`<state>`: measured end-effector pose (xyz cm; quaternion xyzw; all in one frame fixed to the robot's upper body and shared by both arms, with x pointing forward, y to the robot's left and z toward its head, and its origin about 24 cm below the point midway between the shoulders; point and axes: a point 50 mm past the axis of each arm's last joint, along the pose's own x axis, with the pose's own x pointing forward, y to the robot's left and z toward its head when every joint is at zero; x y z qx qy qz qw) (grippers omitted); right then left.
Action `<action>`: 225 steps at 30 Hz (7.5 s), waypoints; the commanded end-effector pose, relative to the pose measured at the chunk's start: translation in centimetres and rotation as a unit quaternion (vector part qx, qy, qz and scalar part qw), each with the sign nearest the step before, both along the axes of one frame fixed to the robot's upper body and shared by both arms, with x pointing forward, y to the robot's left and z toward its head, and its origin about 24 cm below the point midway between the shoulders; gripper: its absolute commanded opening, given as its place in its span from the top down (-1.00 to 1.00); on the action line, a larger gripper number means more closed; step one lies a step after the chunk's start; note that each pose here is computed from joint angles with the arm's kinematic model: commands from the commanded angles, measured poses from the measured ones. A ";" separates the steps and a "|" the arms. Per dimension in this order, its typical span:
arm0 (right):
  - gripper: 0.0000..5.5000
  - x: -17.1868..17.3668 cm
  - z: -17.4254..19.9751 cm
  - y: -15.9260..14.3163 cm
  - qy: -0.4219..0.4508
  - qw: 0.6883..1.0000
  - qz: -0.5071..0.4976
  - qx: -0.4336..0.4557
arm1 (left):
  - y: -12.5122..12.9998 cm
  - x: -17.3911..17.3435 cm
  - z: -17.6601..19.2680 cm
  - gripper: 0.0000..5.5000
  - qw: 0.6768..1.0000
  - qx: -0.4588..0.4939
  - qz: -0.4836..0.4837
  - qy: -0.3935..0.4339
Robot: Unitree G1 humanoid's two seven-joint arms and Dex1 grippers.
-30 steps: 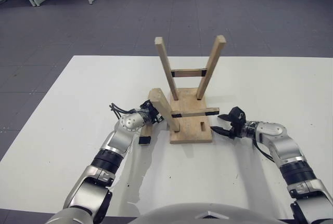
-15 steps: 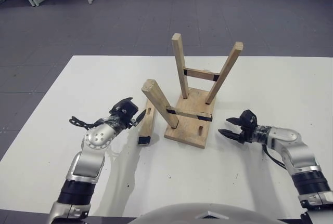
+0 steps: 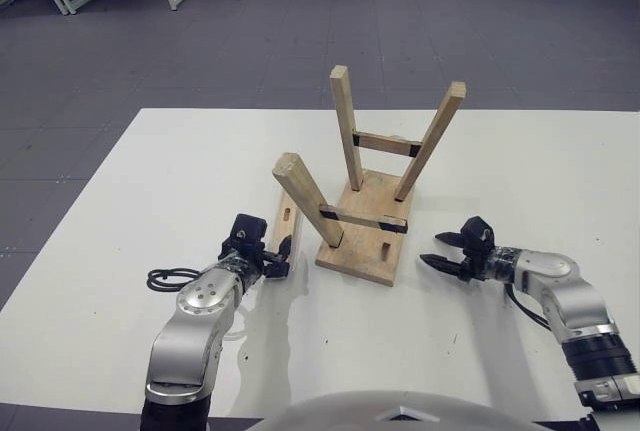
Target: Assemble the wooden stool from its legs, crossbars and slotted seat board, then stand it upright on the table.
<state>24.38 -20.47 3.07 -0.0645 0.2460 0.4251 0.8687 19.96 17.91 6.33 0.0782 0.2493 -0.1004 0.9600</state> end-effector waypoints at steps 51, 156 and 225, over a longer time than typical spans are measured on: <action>-0.80 0.5 21.4 6.7 0.021 0.861 0.170 0.478 | -0.9 0.5 18.1 0.24 0.809 -0.395 -0.403 -0.168; 0.27 0.1 1.8 5.2 -0.128 0.989 0.069 -0.016 | -6.6 4.2 12.6 -0.15 0.921 -0.057 -0.317 -0.220; 0.27 1.8 -0.3 4.9 -0.037 0.988 0.021 -0.147 | -7.4 6.7 6.2 -0.15 0.917 0.097 -0.206 -0.328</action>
